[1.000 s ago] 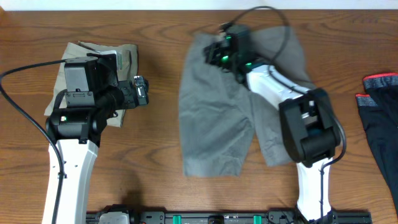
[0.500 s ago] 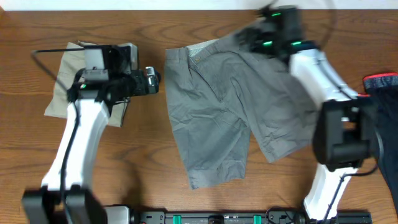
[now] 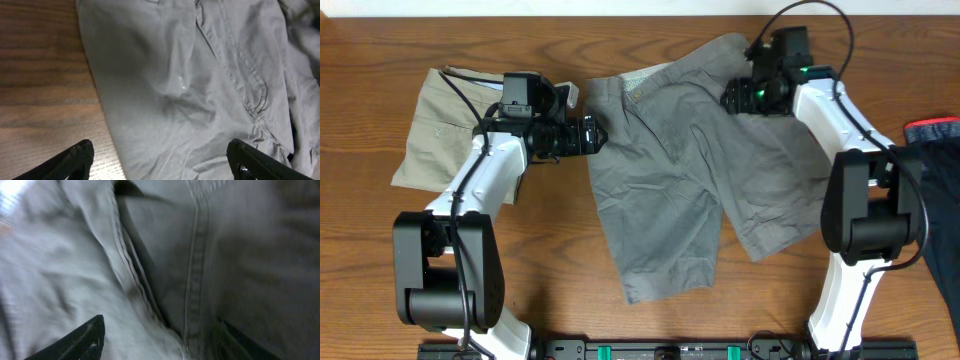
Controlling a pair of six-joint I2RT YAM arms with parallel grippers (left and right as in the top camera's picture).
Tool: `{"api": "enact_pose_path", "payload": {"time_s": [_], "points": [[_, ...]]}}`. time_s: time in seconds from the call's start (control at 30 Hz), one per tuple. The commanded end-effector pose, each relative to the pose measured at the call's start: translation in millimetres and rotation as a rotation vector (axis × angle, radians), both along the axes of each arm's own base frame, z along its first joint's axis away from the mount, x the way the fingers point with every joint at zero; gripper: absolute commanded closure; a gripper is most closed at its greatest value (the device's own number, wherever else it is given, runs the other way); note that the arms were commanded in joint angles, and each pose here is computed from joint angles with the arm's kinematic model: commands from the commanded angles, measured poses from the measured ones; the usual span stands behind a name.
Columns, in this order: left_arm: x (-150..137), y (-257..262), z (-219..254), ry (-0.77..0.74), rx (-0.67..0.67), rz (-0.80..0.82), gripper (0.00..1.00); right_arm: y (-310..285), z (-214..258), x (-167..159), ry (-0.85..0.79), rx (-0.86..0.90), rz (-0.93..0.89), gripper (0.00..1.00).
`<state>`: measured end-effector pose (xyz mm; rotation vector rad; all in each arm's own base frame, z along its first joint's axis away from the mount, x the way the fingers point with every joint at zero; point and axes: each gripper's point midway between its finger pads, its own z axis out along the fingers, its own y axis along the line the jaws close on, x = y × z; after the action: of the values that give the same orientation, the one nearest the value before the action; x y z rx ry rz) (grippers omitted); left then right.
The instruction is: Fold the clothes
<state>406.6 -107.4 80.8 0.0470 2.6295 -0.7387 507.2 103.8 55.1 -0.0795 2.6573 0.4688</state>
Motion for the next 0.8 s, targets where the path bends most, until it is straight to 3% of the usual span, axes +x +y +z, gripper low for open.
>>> {"api": "enact_pose_path", "payload": {"time_s": [0.0,0.03,0.1,0.13,0.43,0.53,0.63,0.7,0.73,0.77], "points": [[6,-4,2,-0.014,-0.016,-0.011,0.14,-25,-15,-1,-0.003,-0.253,-0.024,0.38],[6,-4,2,-0.015,-0.016,-0.011,0.14,-23,-16,-1,-0.008,-0.263,-0.011,0.48],[6,-4,2,-0.014,-0.016,-0.011,0.14,-24,-16,1,-0.017,-0.273,0.002,0.90],[6,-4,2,-0.014,-0.016,-0.011,0.14,-26,-16,1,-0.019,-0.283,-0.005,0.99],[5,-4,2,-0.010,-0.016,-0.011,0.13,-82,71,12,-0.157,-0.266,-0.214,0.99],[5,-4,2,-0.010,-0.016,-0.011,0.12,-110,78,5,-0.147,-0.330,-0.267,0.99],[5,-4,2,-0.010,-0.016,-0.011,0.12,-93,73,1,-0.130,-0.214,-0.136,0.99],[5,-4,2,-0.010,-0.016,-0.011,0.12,-44,75,-6,-0.164,-0.029,0.125,0.78],[5,-4,2,-0.010,-0.016,-0.011,0.12,-30,75,-8,-0.170,0.017,0.175,0.64],[5,-4,2,-0.010,-0.016,-0.011,0.12,-21,71,-8,-0.168,0.032,0.195,0.59]]}}
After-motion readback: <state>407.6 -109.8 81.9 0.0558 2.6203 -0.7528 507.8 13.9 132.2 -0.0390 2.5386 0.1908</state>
